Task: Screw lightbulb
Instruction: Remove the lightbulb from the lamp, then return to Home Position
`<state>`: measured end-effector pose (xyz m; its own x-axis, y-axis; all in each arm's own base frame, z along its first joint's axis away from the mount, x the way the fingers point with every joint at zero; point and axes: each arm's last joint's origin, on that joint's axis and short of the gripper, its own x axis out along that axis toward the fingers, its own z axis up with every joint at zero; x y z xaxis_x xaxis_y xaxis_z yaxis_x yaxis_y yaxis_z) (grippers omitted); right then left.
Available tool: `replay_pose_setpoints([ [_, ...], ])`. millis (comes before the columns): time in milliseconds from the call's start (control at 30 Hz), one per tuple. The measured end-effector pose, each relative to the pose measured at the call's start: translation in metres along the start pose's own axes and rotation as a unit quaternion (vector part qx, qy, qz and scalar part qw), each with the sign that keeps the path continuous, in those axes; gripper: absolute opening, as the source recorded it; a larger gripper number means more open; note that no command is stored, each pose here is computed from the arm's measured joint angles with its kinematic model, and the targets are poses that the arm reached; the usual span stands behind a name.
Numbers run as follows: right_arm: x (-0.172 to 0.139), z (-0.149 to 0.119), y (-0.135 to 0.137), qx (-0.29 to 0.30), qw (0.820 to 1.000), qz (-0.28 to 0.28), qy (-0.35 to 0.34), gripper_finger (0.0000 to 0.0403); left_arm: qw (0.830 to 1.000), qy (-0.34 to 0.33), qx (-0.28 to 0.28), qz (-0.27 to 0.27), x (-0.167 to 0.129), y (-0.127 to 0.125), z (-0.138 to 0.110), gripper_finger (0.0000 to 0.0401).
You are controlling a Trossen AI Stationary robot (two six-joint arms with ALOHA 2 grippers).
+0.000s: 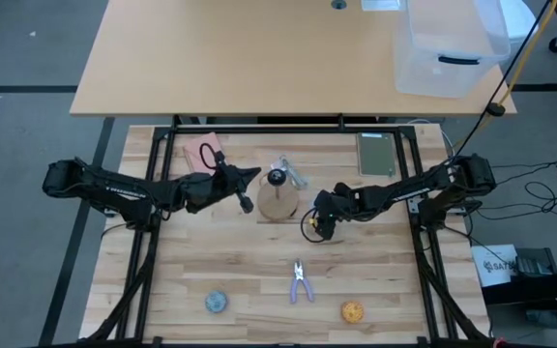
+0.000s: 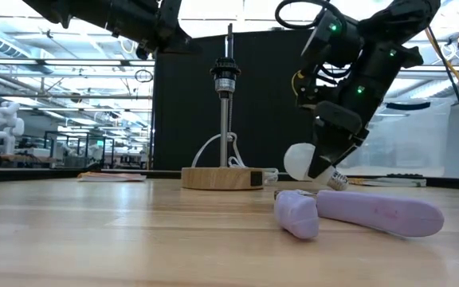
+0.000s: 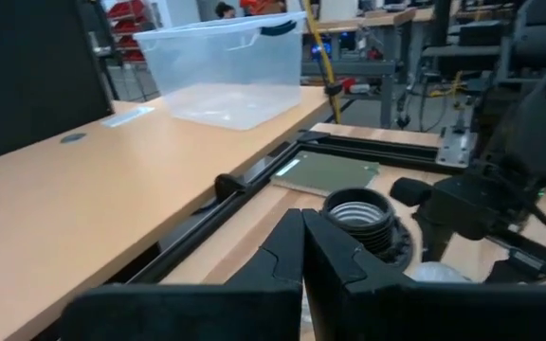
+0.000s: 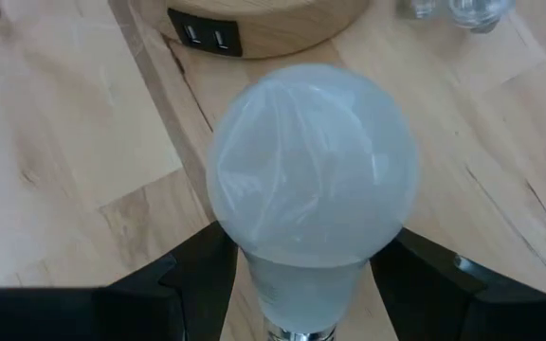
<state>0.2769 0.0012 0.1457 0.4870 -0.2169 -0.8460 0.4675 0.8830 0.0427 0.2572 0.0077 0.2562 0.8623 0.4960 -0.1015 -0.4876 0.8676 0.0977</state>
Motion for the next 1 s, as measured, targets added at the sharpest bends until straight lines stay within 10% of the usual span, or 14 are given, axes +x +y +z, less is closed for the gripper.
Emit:
replay_pose_setpoints([
  [433,0.0,0.002,0.001,-0.019,1.0,0.005,-0.01,0.0291,1.0,-0.01,0.009,-0.026,-0.004,-0.001,0.004,0.0],
  [1000,-0.024,0.026,0.003,-0.093,0.991,-0.033,-0.092,0.0271,0.993,-0.047,0.026,-0.103,-0.076,0.039,0.038,0.0],
])
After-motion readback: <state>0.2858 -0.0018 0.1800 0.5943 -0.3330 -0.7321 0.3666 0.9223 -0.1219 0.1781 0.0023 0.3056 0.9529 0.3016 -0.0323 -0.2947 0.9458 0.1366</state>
